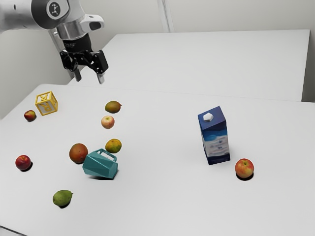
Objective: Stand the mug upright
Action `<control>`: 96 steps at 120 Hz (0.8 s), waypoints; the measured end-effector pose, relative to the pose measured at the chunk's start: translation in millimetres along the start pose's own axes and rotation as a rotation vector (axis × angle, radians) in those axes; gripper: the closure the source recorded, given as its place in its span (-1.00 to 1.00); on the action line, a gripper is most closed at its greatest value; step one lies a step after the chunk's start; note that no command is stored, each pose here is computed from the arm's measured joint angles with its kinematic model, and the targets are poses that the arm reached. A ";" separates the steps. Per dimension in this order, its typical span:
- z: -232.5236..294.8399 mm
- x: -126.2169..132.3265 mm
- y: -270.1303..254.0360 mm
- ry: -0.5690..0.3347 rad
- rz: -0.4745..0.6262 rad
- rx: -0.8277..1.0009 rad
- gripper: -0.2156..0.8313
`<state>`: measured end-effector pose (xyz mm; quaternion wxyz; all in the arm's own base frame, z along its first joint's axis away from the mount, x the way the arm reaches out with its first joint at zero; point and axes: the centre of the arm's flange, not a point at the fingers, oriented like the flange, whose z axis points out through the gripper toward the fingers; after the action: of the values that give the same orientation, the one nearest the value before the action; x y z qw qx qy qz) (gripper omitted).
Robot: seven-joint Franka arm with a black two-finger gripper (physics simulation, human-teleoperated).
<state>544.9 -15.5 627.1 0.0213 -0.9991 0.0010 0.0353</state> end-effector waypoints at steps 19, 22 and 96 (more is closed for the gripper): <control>-2.3 -3.6 2.2 0.006 0.001 -0.009 -0.55; -2.7 -5.2 2.4 0.008 0.001 -0.010 -0.55; 87.7 -29.0 -108.7 -0.026 -0.141 -0.211 -0.54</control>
<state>510.1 96.8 546.3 -0.0814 -0.9929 -0.0731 0.0467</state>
